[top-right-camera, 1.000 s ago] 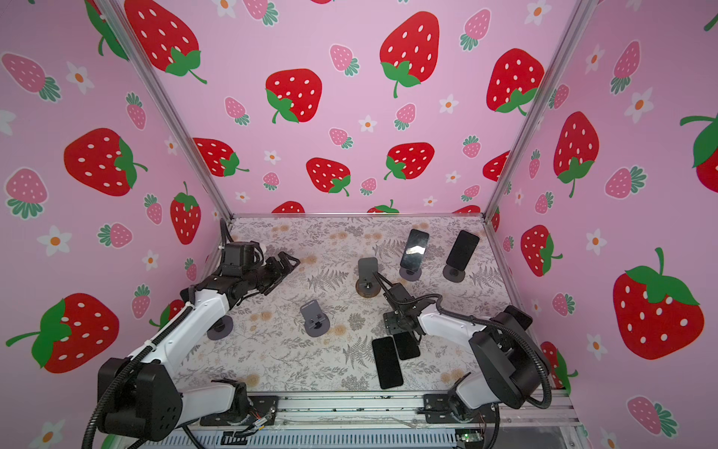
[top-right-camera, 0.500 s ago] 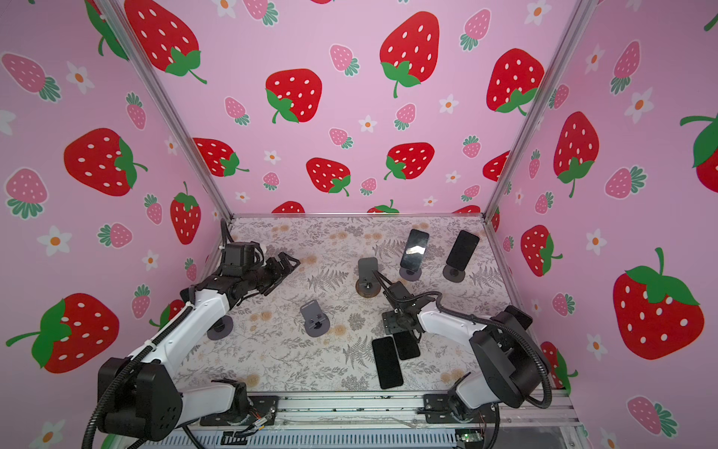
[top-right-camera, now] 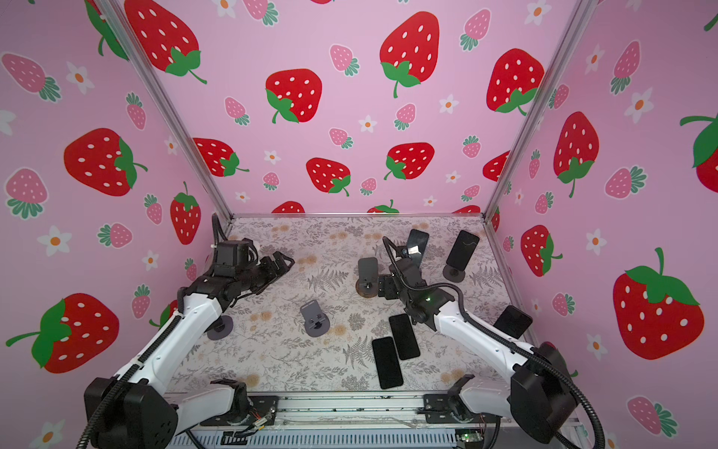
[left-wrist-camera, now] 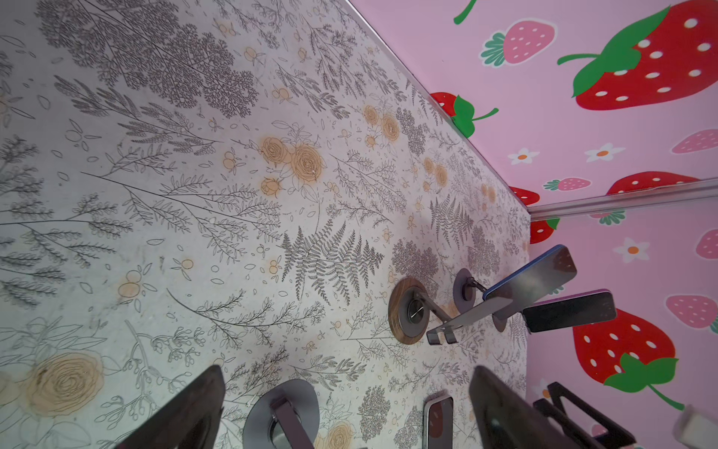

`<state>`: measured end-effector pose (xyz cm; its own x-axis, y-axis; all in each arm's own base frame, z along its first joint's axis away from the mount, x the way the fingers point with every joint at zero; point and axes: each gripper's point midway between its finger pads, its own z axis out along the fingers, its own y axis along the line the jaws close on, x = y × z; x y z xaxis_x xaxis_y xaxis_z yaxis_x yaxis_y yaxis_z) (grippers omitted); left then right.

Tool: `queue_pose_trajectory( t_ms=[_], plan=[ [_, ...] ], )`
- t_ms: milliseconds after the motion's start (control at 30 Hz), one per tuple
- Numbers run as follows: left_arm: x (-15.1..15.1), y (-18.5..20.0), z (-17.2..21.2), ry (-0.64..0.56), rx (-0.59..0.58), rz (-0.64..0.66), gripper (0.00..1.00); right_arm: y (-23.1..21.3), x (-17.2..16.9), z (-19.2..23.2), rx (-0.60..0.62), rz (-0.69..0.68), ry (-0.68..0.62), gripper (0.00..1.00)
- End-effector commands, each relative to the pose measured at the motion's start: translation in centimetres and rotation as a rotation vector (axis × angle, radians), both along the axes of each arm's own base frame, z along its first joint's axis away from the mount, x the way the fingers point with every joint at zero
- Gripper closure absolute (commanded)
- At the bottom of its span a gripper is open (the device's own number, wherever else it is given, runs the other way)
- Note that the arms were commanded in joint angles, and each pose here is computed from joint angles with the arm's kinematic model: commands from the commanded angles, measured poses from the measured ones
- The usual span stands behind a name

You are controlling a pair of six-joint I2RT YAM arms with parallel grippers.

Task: Remove the phone from the phone stand

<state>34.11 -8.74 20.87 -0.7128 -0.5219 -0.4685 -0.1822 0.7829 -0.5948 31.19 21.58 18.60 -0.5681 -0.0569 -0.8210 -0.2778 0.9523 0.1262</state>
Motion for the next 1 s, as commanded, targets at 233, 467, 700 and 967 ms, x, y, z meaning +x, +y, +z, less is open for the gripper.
queue_pose_trajectory(
  t_ms=[233,467,700,967],
  plan=[
    [-2.8,5.3,6.4,-0.039,0.367,0.032,0.01,0.9,2.4,3.8,0.078,-0.034,-0.164,0.0],
    [-4.9,13.6,6.3,0.123,0.505,0.339,0.01,1.4,2.4,2.4,0.09,-0.014,-0.157,0.0],
    [-4.6,19.8,5.9,0.178,0.577,0.441,0.01,2.5,1.6,1.5,0.089,0.065,-0.124,0.0],
    [-2.4,22.3,4.7,0.228,0.605,0.339,0.01,2.3,1.0,2.2,0.108,0.078,-0.131,0.0]
  ],
)
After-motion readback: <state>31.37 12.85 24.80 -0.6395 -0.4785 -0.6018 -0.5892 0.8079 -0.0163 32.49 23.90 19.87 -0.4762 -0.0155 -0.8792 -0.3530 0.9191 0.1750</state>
